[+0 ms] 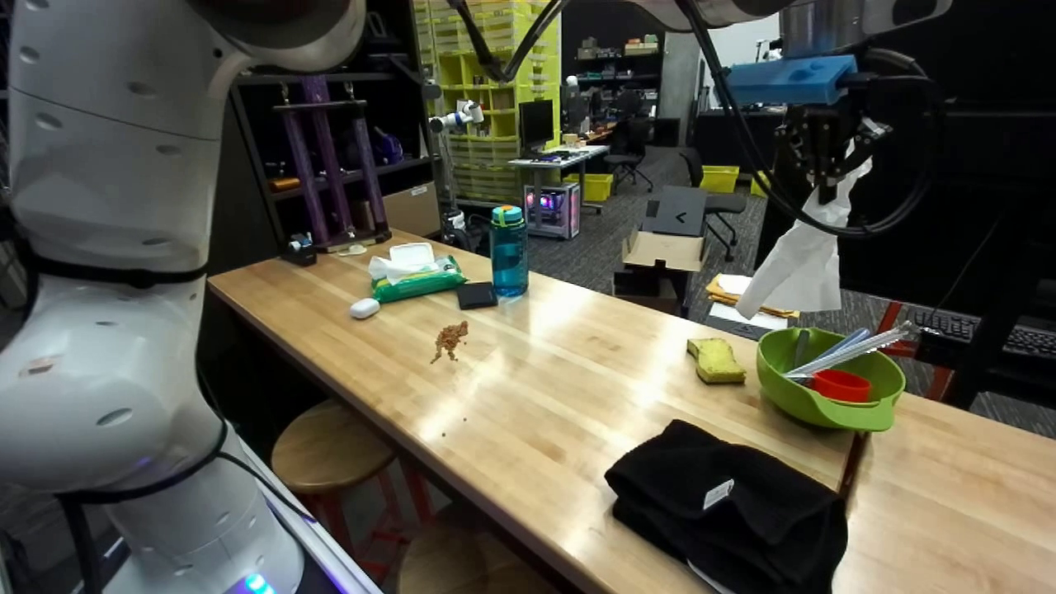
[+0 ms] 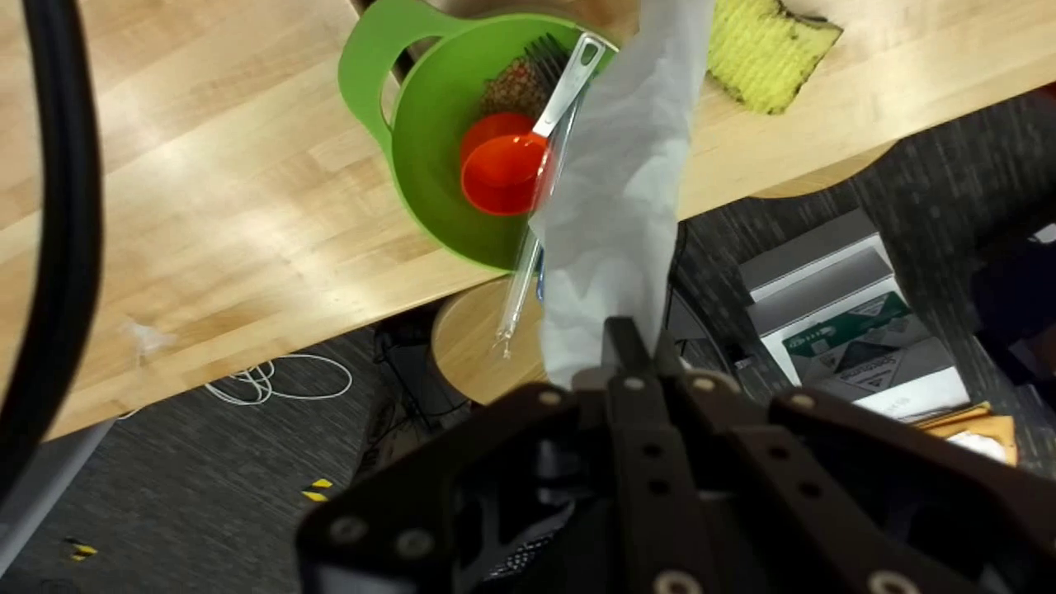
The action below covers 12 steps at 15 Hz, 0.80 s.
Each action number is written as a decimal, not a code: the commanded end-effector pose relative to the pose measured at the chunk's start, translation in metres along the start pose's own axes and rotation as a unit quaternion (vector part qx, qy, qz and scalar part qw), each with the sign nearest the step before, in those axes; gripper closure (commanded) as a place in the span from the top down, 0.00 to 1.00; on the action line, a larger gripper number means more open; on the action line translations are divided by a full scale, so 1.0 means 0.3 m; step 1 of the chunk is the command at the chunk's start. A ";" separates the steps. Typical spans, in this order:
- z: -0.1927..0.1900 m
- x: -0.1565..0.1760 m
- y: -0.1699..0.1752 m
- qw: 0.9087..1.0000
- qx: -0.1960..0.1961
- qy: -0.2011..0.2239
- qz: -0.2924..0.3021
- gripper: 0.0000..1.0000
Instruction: Put the tissue in the green bowl
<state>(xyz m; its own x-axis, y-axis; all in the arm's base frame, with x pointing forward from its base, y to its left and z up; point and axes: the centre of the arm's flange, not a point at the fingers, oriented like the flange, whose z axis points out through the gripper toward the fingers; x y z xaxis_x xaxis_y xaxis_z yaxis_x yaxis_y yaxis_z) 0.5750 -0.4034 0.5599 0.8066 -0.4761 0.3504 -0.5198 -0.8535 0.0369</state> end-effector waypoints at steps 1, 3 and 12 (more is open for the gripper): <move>0.021 0.117 0.032 1.000 0.006 0.012 0.015 0.00; 0.050 0.149 0.037 1.000 0.010 0.017 0.018 0.00; 0.213 0.225 0.000 0.999 0.024 0.009 0.030 0.00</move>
<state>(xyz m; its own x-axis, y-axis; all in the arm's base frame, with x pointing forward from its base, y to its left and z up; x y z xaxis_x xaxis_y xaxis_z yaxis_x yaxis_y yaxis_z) 0.6294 -0.4359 0.5191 0.7798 -0.5021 0.3740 -0.5396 -0.8419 -0.0051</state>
